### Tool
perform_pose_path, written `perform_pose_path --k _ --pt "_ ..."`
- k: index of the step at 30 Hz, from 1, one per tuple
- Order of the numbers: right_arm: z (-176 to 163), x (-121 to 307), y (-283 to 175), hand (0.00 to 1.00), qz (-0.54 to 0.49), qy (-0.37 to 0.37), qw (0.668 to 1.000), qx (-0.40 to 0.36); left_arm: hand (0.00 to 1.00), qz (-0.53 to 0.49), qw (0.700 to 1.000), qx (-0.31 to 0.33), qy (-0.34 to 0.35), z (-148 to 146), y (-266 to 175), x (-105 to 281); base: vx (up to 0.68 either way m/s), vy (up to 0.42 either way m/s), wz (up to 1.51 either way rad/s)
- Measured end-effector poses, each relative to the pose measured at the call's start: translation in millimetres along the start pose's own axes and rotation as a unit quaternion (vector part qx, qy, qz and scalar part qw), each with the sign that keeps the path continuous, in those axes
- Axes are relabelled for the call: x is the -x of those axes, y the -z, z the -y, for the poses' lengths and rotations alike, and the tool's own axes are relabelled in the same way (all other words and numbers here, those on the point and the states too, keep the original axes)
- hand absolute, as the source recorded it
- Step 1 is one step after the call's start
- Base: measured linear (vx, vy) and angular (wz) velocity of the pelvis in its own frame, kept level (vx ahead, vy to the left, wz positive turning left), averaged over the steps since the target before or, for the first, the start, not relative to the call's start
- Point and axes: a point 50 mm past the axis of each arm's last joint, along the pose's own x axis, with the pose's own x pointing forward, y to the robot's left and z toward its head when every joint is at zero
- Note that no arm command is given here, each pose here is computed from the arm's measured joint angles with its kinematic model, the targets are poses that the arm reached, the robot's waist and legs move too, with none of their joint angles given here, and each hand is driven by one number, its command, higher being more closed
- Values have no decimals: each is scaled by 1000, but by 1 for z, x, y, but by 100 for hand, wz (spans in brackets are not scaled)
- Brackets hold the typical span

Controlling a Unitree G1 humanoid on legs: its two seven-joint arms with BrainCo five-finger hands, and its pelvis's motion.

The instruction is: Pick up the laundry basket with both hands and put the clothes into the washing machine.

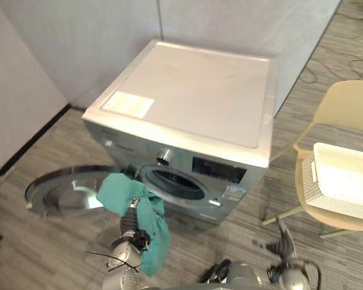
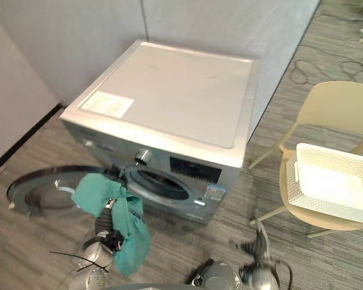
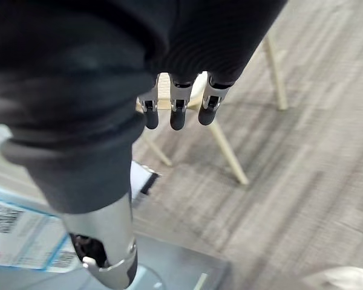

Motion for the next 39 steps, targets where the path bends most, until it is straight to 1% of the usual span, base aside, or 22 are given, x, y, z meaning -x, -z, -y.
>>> perform_pose_path --k 1,3,5,9,10,15,18,19,20,21,22,23,24,26,28,29,31,32,33,35,37,39 --pt "-9 4 18 0 -39 -19 999 -3 100 -4 1000 11 -1 0 2 1 161 -72 -96" --pt "-18 7 34 0 -77 -32 996 -24 100 -10 1000 11 3 2 5 2 134 -36 -80" --pt "-23 1 44 0 -108 -41 993 -35 100 -11 1000 10 9 5 6 2 102 49 -59" --pt "-20 -5 54 0 -135 -47 989 -31 100 -49 999 12 -9 -3 25 13 124 179 -81" --pt "-26 -6 53 0 -140 -55 988 -38 100 -57 998 10 -22 -11 29 16 146 204 -38" --pt "-42 -18 24 0 -95 -84 991 -49 100 -70 998 1 4 2 34 10 71 195 -29" --pt "-44 -30 3 0 -54 -105 993 -24 100 -77 993 -46 72 28 30 -10 -39 91 19" --pt "-42 -37 -7 0 -34 -109 993 -9 100 -72 990 -68 99 43 25 -21 -104 16 56" --pt "-41 -41 -15 0 -20 -109 994 -5 100 -63 989 -76 110 51 20 -28 -178 13 56" --pt "-43 -50 -37 0 13 -110 994 -7 100 -35 986 -88 134 69 5 -40 -231 2 30" --pt "-53 -60 -77 0 71 -119 990 -8 100 6 985 -84 152 91 -14 -50 -227 -7 15" --pt "-54 -61 -82 0 79 -121 989 -9 100 12 985 -83 153 93 -16 -51 -186 -19 -8" --pt "-63 -65 -112 0 119 -133 984 -5 100 37 984 -76 159 105 -28 -56 -205 -18 -21" --pt "-89 -60 -170 0 199 -170 965 -17 100 79 986 -34 143 127 -57 -71 -290 -34 -22" --pt "-103 -48 -193 0 235 -187 953 -35 100 107 986 4 131 141 -79 -78 -237 -54 -1" --pt "-112 -39 -206 0 250 -199 946 -59 100 131 982 33 130 154 -98 -81 -323 -93 12" --pt "-117 -30 -224 0 272 -216 933 -94 100 163 975 76 132 172 -124 -83 -269 -99 11" --pt "-115 -25 -234 0 279 -224 923 -142 100 180 970 96 130 179 -140 -83 -218 -94 -11" --pt "-110 -21 -243 0 284 -239 904 -212 100 199 964 127 119 181 -159 -85 -224 -108 -22" --pt "-104 -15 -252 0 294 -265 871 -292 100 233 954 154 111 177 -190 -87 -116 -90 -18" --pt "-98 -11 -254 0 302 -287 842 -343 100 259 943 173 119 180 -215 -84 -42 -83 -6" --pt "-89 -7 -252 0 312 -313 802 -402 100 305 920 198 148 189 -256 -74 -40 -93 -10"
